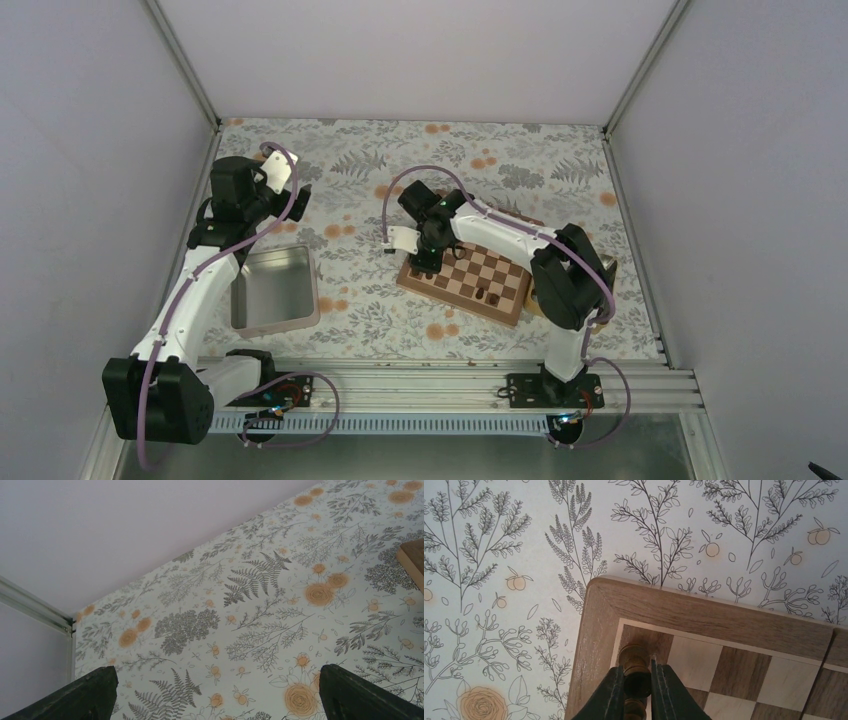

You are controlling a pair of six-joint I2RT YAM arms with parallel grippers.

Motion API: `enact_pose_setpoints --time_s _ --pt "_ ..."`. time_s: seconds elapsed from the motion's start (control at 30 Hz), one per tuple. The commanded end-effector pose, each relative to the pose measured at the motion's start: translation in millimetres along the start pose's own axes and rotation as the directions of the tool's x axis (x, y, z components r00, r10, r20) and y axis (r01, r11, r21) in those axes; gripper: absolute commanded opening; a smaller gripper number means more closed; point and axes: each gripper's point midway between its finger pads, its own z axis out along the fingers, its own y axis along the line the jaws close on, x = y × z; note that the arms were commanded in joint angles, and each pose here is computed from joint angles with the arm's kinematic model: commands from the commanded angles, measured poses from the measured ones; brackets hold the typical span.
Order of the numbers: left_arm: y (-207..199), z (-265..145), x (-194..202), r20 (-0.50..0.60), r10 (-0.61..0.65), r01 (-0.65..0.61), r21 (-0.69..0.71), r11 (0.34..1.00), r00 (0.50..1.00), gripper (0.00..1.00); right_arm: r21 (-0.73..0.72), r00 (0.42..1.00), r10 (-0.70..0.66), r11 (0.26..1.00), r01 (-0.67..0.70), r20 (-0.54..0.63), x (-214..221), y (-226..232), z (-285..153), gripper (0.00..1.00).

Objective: Set up the chess pieces on the board
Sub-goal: Place the chess piece on the chessboard.

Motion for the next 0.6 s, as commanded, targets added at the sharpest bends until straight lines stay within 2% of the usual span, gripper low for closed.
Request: enact_pose_setpoints --time_s 0.0,0.4,0.5,0.57 --pt "-2.0 -1.3 -0.8 0.016 0.003 -0.003 0.011 1.000 1.000 1.00 0.014 1.000 0.022 1.000 -0.022 0.000 1.9 -6.4 2.5 0.10" --pt "-2.2 0.1 0.0 0.011 0.004 -0.004 0.014 1.000 1.000 1.00 0.004 1.000 0.025 1.000 -0.025 -0.004 1.8 -6.4 6.3 0.12" --pt "-2.1 0.1 -0.2 0.012 0.005 -0.005 0.013 1.000 1.000 1.00 0.004 1.000 0.025 1.000 -0.025 0.001 0.5 -6.6 5.3 0.15" --pt "-2.0 0.6 0.4 0.010 0.005 -0.005 0.014 1.000 1.000 1.00 0.004 1.000 0.027 1.000 -0.027 0.003 -0.2 -6.6 4.5 0.21"
